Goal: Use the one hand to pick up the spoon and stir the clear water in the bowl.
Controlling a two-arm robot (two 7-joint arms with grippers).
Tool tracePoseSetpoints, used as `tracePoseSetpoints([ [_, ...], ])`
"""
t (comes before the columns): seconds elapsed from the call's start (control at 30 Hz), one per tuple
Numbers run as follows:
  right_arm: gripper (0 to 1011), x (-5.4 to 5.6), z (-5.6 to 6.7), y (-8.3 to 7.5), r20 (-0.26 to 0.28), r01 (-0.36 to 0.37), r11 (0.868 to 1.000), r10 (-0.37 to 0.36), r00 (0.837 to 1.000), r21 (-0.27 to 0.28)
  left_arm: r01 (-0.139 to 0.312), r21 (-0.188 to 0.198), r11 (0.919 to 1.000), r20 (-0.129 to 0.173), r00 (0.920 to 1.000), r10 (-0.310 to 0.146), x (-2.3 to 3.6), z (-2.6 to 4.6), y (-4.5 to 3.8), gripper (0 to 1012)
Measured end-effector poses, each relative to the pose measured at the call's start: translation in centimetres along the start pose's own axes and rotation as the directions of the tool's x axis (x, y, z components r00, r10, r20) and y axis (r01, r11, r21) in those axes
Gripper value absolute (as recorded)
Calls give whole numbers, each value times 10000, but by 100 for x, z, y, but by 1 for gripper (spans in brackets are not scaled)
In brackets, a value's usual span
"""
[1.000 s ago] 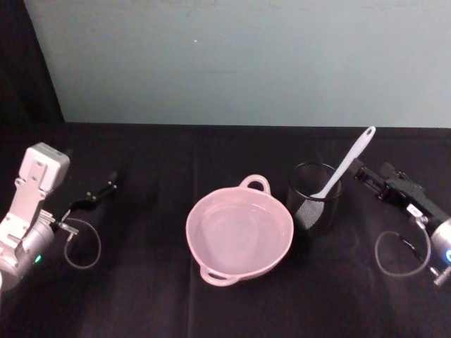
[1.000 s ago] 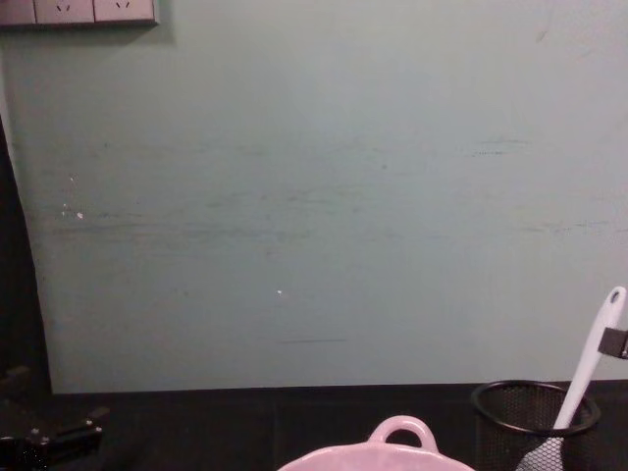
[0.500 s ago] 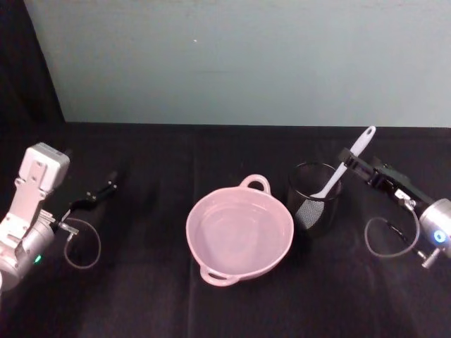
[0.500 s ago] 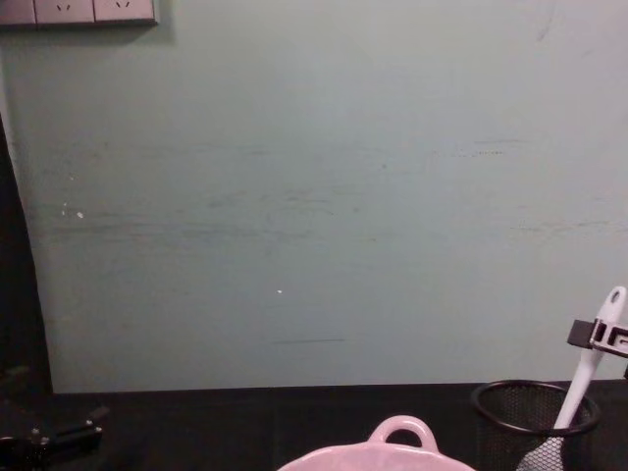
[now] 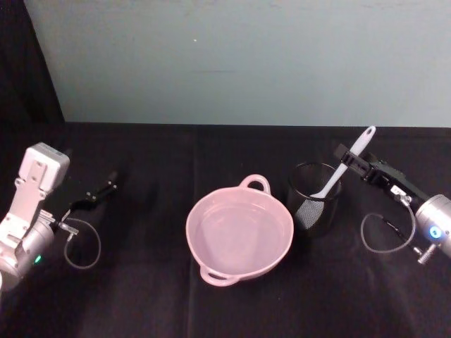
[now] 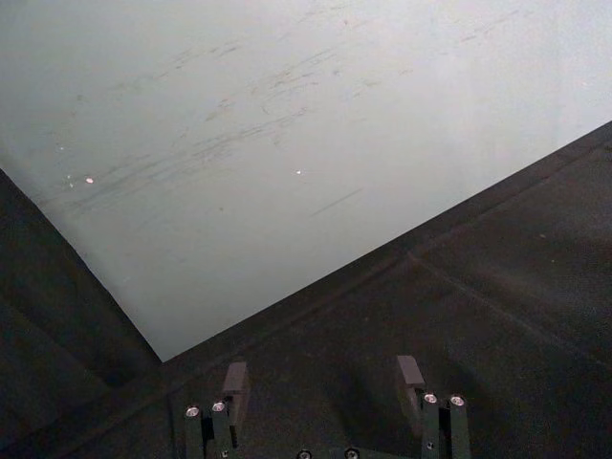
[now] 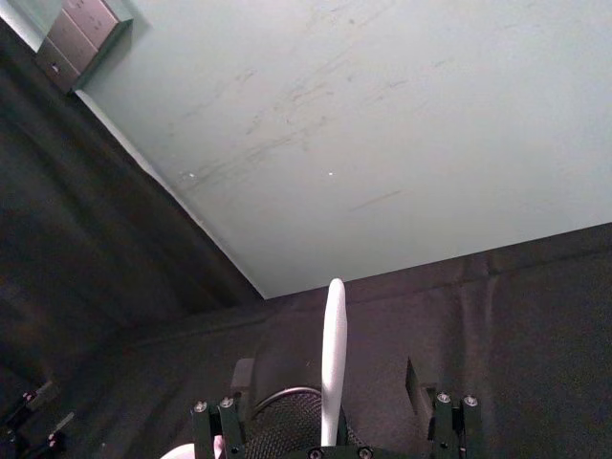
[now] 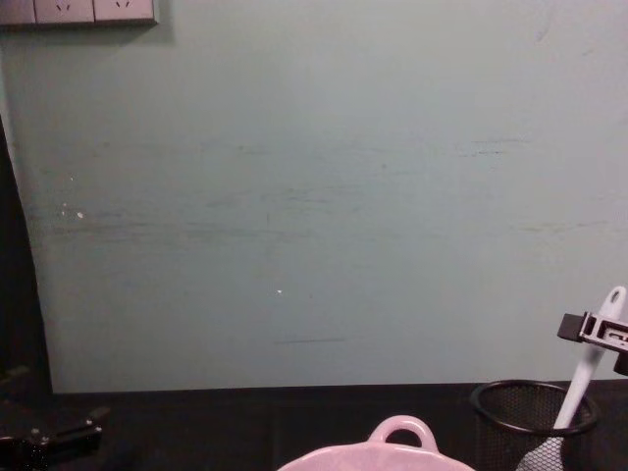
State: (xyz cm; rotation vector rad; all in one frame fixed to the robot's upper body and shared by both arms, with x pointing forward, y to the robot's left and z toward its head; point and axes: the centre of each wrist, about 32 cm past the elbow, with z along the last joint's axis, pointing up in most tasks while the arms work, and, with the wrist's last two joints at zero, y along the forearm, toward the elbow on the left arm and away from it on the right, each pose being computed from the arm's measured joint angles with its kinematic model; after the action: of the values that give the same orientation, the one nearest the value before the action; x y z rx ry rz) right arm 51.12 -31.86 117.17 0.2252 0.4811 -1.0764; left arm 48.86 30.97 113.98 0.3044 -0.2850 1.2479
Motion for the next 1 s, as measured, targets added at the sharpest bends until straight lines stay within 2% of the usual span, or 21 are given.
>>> tracePoseSetpoints([
  [0.57,994,10,-15,-13,4,-1,10000,1,10000,92,-1,-1,10000,0,10000,1,0,0,0,1005],
  [0.87,786,10,-11,-12,2,-5,10000,5,10000,72,0,0,10000,0,10000,0,0,0,0,1005],
  [0.9,734,10,-10,-12,2,-5,10000,5,10000,71,0,0,10000,0,10000,0,0,0,0,1005],
  [0.97,691,10,-10,-12,2,-5,10000,5,10000,69,0,0,10000,0,10000,0,0,0,0,1005],
  [1.0,629,10,-9,-12,4,-7,10000,6,10000,70,0,-1,10000,-1,10000,0,0,0,0,1005],
])
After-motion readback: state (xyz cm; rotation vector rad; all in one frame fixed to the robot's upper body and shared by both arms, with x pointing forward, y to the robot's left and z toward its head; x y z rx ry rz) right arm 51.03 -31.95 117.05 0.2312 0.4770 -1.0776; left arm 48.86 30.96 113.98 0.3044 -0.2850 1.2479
